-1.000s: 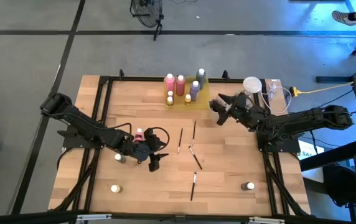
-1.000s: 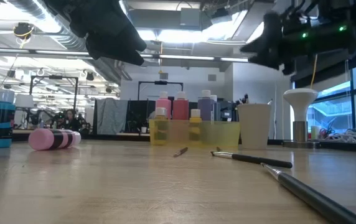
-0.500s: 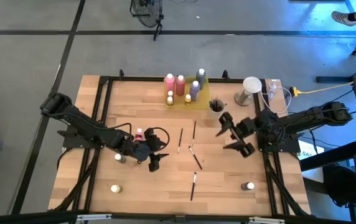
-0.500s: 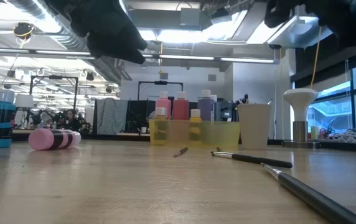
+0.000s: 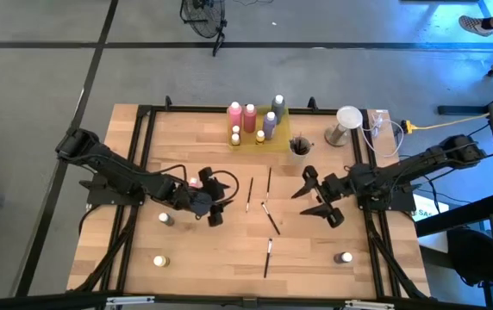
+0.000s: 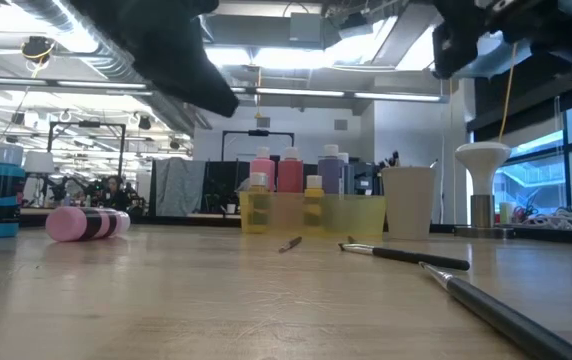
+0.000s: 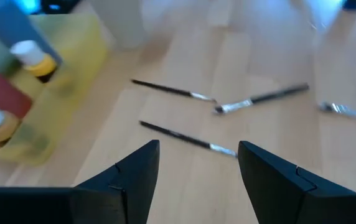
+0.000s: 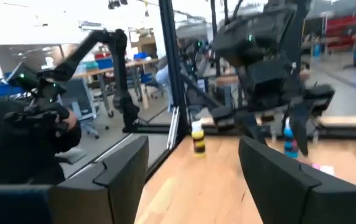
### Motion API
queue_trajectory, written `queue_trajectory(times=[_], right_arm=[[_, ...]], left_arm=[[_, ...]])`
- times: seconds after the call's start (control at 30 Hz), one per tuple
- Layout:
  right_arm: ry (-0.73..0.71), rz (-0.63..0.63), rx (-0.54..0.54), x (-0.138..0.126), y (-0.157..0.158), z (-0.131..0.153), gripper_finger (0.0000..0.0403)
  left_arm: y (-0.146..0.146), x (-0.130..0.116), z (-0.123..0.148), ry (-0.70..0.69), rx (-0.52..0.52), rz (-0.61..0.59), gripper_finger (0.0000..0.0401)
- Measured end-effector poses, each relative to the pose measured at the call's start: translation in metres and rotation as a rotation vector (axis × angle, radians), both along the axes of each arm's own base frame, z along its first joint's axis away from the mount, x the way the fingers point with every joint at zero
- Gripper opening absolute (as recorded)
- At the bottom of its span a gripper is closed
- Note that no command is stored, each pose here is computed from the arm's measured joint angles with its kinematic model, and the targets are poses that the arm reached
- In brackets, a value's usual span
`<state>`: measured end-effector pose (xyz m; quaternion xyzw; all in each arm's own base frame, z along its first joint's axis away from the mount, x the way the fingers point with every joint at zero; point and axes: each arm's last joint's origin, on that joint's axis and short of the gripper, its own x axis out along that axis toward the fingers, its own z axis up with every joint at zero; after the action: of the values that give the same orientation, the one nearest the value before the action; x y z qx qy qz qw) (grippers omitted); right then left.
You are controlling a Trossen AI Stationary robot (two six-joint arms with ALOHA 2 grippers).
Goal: Pick & Place Paint Supplies
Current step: Put the small pink paint bottle into the yellow bin
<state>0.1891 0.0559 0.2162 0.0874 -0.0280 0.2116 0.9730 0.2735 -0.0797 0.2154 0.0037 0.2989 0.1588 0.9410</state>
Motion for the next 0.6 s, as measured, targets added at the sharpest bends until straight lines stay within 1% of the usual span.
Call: queue_trajectory(times=[0.1,0.23,0.33,0.37,0.43,0.53,0.6], right_arm=[[0.029,0.017,0.010,0.000,0.004,-0.003,0.0252],[0.045,0.031,0.008,0.000,0.007,-0.005,0.0252],[0.056,0.033,0.005,0.001,0.008,-0.008,0.0252],[0.061,0.033,0.004,0.002,0.008,-0.008,0.0252],[0.067,0.030,0.002,0.002,0.008,-0.009,0.0252],[0.070,-0.005,0.003,0.003,0.007,-0.010,0.0252],[0.069,-0.030,0.005,0.004,0.007,-0.010,0.0252]], left_arm=[[-0.002,0.000,-0.001,0.031,0.013,-0.067,0.0213],[-0.002,-0.001,-0.002,0.062,0.063,-0.117,0.0213],[-0.001,-0.005,-0.006,0.127,0.048,-0.126,0.0213],[0.000,-0.007,-0.009,0.151,0.025,-0.107,0.0213],[0.007,-0.011,-0.013,0.195,-0.039,-0.018,0.0213],[0.026,-0.018,-0.020,0.281,-0.157,0.192,0.0213],[0.040,-0.022,-0.017,0.352,-0.238,0.322,0.0213]])
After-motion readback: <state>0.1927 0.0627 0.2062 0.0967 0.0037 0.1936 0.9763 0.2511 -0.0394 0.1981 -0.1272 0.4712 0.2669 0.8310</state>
